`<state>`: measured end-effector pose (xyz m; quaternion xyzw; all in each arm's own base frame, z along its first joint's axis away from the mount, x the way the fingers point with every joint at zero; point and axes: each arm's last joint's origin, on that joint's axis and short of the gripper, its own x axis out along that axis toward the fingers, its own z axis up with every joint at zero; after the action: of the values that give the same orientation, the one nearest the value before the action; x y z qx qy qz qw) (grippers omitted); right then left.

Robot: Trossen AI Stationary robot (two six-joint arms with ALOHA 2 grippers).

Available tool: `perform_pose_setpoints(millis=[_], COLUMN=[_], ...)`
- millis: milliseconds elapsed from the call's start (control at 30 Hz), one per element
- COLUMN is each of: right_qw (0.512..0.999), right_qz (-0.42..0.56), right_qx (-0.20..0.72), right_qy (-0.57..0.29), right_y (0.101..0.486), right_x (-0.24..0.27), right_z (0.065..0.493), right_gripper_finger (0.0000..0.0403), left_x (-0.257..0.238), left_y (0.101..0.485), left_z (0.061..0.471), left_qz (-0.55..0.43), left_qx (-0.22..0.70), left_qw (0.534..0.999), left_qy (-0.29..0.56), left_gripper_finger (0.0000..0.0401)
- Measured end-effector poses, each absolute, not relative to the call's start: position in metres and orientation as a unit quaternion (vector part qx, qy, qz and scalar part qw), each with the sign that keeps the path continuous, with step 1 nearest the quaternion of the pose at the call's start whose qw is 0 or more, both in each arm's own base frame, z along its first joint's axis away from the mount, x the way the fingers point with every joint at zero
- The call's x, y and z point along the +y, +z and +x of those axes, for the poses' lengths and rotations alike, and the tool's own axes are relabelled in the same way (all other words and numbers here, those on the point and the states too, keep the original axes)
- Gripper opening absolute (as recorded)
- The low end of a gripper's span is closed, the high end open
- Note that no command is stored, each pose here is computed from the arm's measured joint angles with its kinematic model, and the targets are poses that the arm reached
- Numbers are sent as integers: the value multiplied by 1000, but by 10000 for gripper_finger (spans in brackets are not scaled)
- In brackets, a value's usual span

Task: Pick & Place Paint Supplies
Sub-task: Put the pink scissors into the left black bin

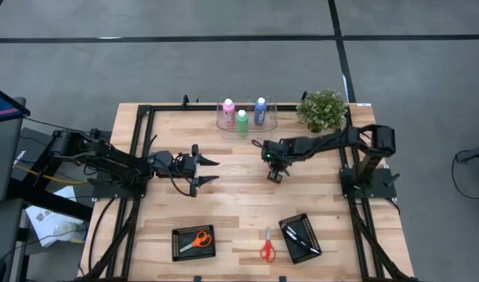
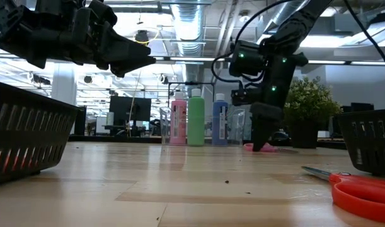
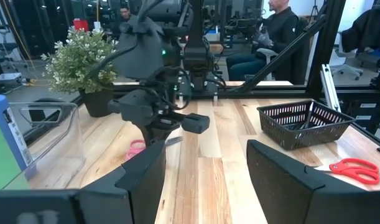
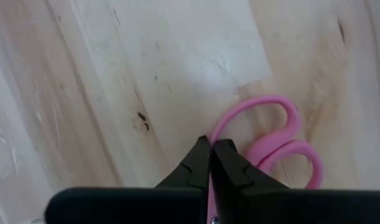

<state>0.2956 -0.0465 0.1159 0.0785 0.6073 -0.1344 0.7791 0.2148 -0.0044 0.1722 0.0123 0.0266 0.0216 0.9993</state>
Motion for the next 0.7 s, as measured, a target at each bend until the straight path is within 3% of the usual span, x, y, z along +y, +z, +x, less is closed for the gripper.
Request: perform_pose_setpoints(millis=[333, 700], right_qw=[794, 909], right_qz=[26, -21], right_qx=[598, 415], right_qy=[-110, -18], right_y=[136, 202], right_x=[-6, 53], right_z=[297, 324], right_gripper_finger=[1, 1], left_x=[-4, -6], left_y=[172, 172], left_z=[215, 215], left_qz=[12, 11], left_qx=[28, 28], left_qw=[999, 1000], left_qy=[22, 2], left_gripper_finger=[213, 213])
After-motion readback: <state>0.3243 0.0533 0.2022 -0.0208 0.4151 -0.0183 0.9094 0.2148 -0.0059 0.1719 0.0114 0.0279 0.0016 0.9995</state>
